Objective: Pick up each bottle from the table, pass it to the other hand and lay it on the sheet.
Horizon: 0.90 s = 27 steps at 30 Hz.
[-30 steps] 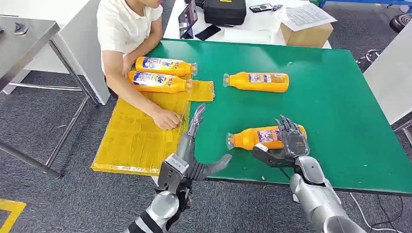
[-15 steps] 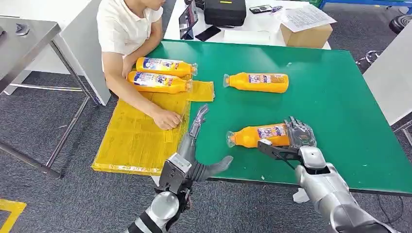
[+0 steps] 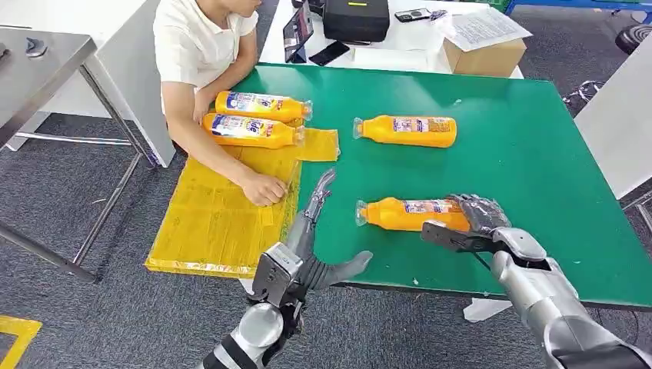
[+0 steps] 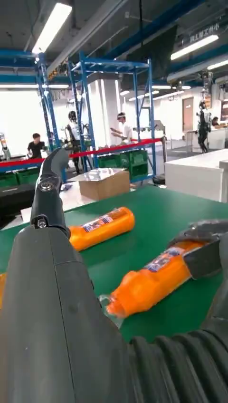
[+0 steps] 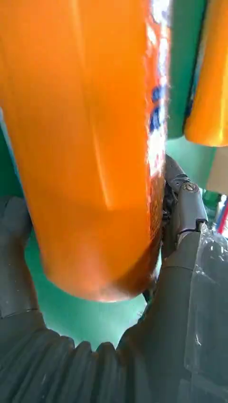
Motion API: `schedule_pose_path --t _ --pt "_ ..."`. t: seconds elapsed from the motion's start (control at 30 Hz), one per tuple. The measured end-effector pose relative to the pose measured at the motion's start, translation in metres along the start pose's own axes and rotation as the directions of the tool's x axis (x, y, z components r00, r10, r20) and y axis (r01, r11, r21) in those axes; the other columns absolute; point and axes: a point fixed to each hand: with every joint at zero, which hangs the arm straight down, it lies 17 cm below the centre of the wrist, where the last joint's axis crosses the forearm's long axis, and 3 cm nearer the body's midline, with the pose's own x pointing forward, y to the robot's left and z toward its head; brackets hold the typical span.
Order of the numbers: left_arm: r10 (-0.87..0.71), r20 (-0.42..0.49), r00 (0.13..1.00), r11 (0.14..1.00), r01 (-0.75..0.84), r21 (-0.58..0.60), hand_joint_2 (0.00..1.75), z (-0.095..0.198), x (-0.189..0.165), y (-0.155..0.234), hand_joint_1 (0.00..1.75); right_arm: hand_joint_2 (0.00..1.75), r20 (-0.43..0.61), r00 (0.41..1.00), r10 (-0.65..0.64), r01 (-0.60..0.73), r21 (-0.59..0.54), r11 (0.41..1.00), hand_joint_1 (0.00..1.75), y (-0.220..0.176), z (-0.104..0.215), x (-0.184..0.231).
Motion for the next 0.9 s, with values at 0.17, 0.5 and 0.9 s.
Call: schedule_pose_path --t 0.17,0.5,0.9 --pt "0.008 0.003 1.0 1.0 -0.008 0.003 1.75 0.0 0.001 0.0 0.0 1.75 0.02 0.997 -0.078 0.078 -0.031 0.996 1.75 0.005 0.005 0.007" --pt "0.055 -0.015 0.998 0.995 -0.053 0.082 1.75 -0.001 -0.002 0.015 0.0 1.75 0.086 0.953 -0.29 0.299 -0.112 0.948 1.75 0.003 0.01 0.032" --pt "0.153 -0.045 0.987 0.935 -0.13 0.331 1.75 0.059 -0.025 0.088 0.0 1.75 0.211 0.721 -0.66 0.691 -0.297 0.66 1.75 -0.023 0.065 0.072"
